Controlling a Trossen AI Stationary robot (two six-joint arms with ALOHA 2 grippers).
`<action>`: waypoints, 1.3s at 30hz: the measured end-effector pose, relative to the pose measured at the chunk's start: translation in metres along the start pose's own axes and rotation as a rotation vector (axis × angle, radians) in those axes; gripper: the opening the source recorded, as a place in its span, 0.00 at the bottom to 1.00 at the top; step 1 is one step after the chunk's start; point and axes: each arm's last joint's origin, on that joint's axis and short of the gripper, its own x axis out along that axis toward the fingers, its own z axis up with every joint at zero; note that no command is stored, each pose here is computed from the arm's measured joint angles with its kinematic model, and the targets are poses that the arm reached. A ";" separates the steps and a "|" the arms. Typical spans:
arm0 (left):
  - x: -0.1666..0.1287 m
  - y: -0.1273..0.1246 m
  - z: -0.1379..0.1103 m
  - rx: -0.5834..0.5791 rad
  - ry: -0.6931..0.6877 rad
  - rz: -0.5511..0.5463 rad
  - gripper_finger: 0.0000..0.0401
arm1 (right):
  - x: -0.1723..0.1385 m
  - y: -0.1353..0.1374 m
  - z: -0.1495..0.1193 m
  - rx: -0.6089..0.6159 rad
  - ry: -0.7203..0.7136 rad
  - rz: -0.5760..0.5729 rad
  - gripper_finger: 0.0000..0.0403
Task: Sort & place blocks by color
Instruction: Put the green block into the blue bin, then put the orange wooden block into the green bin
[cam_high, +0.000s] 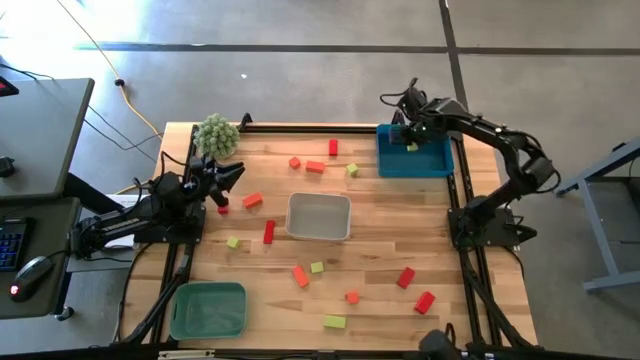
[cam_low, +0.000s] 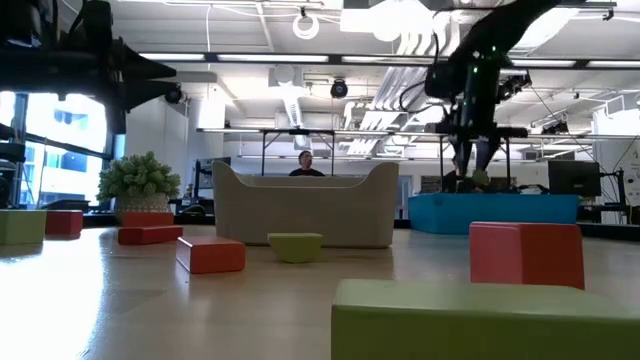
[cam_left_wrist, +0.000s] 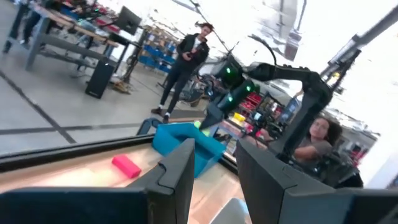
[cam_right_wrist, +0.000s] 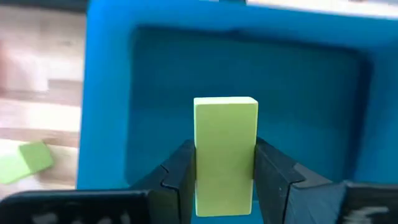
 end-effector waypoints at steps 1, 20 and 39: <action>0.000 0.000 0.000 -0.003 -0.002 0.005 0.26 | 0.007 0.001 0.000 -0.008 0.014 -0.010 0.26; 0.000 0.004 -0.006 0.008 0.055 0.060 0.28 | 0.070 0.010 -0.002 -0.118 0.197 -0.091 0.38; 0.000 -0.001 0.004 0.140 0.096 0.074 0.49 | -0.011 0.009 0.011 -0.055 -0.041 0.099 0.50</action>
